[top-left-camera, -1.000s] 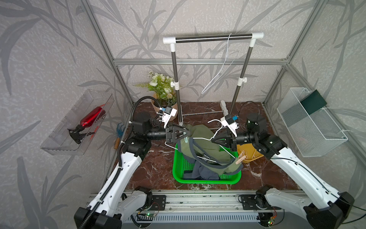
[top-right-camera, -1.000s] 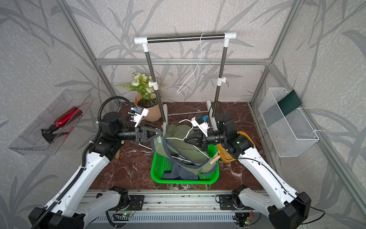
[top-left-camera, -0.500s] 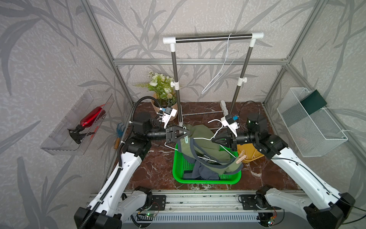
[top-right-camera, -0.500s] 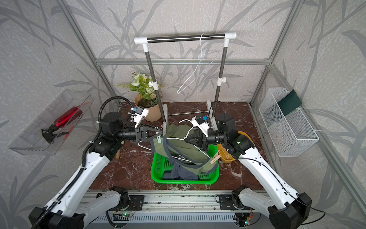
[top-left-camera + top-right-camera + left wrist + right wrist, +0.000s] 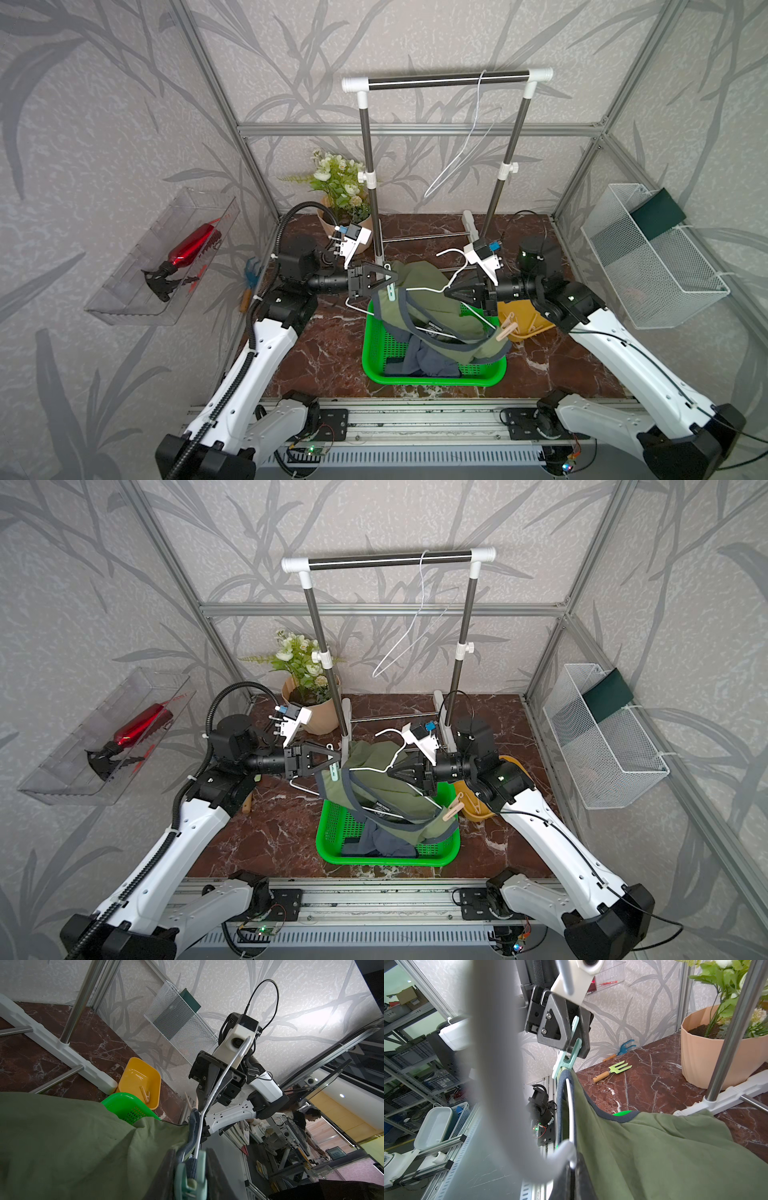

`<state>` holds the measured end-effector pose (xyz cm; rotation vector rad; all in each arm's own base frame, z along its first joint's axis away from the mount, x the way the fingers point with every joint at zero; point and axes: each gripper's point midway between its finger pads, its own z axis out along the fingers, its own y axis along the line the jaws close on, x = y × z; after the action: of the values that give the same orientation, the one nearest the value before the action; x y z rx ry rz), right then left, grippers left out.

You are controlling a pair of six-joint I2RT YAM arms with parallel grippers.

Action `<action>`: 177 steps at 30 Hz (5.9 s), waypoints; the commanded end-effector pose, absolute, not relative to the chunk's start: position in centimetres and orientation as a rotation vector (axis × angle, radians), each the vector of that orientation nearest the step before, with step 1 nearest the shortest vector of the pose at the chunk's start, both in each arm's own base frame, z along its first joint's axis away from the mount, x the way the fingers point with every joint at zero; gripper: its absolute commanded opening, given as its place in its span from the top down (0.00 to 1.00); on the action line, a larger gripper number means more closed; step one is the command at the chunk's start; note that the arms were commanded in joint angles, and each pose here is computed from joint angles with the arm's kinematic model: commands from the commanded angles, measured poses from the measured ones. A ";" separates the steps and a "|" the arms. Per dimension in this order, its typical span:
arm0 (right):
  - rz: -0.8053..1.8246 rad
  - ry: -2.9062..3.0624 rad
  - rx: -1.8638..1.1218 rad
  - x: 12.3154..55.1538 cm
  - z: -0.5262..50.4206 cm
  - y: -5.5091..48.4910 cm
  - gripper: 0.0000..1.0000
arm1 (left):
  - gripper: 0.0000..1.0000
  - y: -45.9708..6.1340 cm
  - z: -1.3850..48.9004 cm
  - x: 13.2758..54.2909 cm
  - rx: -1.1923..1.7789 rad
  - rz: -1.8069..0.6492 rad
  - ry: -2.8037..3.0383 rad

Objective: Remove the clothespins securing tank tops to the hanger
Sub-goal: Remove the clothespin from the hanger, then place the clothespin in the storage box, then adjust the hanger.

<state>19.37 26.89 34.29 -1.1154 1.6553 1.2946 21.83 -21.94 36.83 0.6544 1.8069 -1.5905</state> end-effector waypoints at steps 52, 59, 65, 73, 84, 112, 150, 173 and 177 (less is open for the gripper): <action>1.158 1.915 -1.022 31.3 29.5 29.6 1.00 | 1.00 -38.0 29.6 18.3 1.006 -1.091 1.829; 1.165 1.918 -1.013 31.6 29.5 28.9 1.00 | 1.00 -41.5 28.1 19.3 1.030 -1.009 1.789; 1.184 1.915 -0.995 32.0 29.6 28.2 1.00 | 1.00 -44.2 27.3 19.4 1.071 -0.929 1.736; 1.198 1.909 -0.987 32.4 29.7 28.2 1.00 | 1.00 -47.2 26.8 19.8 1.047 -0.880 1.647; 1.237 1.883 -0.981 33.2 30.2 28.6 1.00 | 1.00 -50.3 26.7 19.2 1.036 -0.850 1.588; 1.228 1.862 -1.008 34.0 30.9 28.3 1.00 | 1.00 -56.9 18.7 27.5 0.735 -0.535 1.529; 1.241 1.817 -1.006 32.6 32.2 27.9 1.00 | 0.24 -52.9 25.6 16.4 0.851 -0.974 1.733; 1.289 1.797 -1.106 27.7 33.0 28.7 1.00 | 0.14 -21.6 34.9 24.3 0.437 -0.238 1.870; 1.288 1.806 -1.154 26.2 32.8 29.5 1.00 | 0.10 -19.3 34.8 25.7 0.443 -0.234 1.938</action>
<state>28.03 29.32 30.84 -1.0987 1.8607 1.2985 25.53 -20.08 36.69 0.3590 1.8422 -0.2690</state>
